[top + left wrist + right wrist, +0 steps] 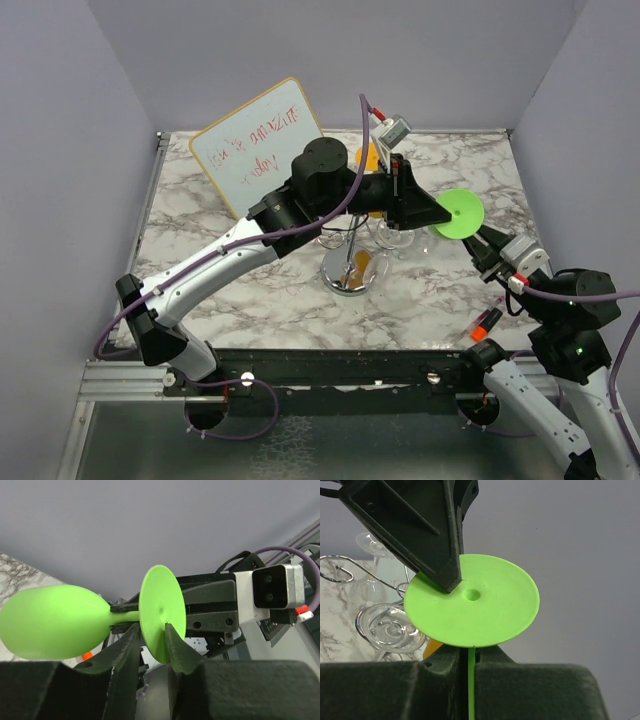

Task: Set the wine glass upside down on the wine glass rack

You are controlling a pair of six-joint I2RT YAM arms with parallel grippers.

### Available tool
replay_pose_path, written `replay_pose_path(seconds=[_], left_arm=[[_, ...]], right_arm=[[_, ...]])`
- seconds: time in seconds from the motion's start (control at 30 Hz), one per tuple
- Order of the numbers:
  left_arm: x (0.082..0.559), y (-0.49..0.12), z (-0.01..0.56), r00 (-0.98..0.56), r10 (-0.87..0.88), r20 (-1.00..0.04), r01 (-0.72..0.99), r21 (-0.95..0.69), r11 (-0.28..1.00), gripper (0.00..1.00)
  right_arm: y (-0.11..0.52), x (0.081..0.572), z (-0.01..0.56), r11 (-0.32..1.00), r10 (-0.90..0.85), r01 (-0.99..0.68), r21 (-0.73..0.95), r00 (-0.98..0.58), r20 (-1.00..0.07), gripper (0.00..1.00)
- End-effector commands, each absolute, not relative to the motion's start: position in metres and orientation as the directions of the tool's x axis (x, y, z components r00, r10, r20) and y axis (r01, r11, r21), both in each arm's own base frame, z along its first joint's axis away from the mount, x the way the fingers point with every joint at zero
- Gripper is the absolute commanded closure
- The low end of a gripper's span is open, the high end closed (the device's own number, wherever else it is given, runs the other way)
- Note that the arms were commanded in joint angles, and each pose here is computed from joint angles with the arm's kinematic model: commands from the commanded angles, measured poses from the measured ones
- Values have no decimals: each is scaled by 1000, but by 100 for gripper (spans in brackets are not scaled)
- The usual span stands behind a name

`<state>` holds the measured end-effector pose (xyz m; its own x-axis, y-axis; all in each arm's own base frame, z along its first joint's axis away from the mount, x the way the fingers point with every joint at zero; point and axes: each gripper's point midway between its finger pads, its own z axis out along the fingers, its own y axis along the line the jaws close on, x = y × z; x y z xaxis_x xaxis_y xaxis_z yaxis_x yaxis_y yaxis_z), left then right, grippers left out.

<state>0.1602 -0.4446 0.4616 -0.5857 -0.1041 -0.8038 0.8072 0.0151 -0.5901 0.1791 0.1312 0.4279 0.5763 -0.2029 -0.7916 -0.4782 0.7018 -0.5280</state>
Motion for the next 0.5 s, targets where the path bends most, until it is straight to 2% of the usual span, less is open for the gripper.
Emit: replay_pose_path(seconds=[0.0, 0.1, 0.13, 0.2, 0.47], left_arm=[[145, -441, 471, -591, -91, -802, 807, -589, -53, 81], [134, -440, 480, -610, -90, -787, 791, -598, -130, 96], [131, -439, 483, -617, -89, -782, 784, -602, -150, 100], [127, -436, 490, -624, -95, -775, 777, -604, -176, 100], [116, -421, 524, -574, -165, -802, 809, -525, -265, 100]], right_arm=[[135, 173, 431, 685, -186, -490, -540, 598, -779, 99], [135, 173, 431, 682, -184, -498, -536, 592, -785, 98], [135, 173, 433, 687, -181, -498, -530, 589, -788, 91], [133, 172, 434, 695, -171, -504, -513, 577, -799, 77], [124, 155, 451, 735, -92, -510, -447, 577, -811, 45]])
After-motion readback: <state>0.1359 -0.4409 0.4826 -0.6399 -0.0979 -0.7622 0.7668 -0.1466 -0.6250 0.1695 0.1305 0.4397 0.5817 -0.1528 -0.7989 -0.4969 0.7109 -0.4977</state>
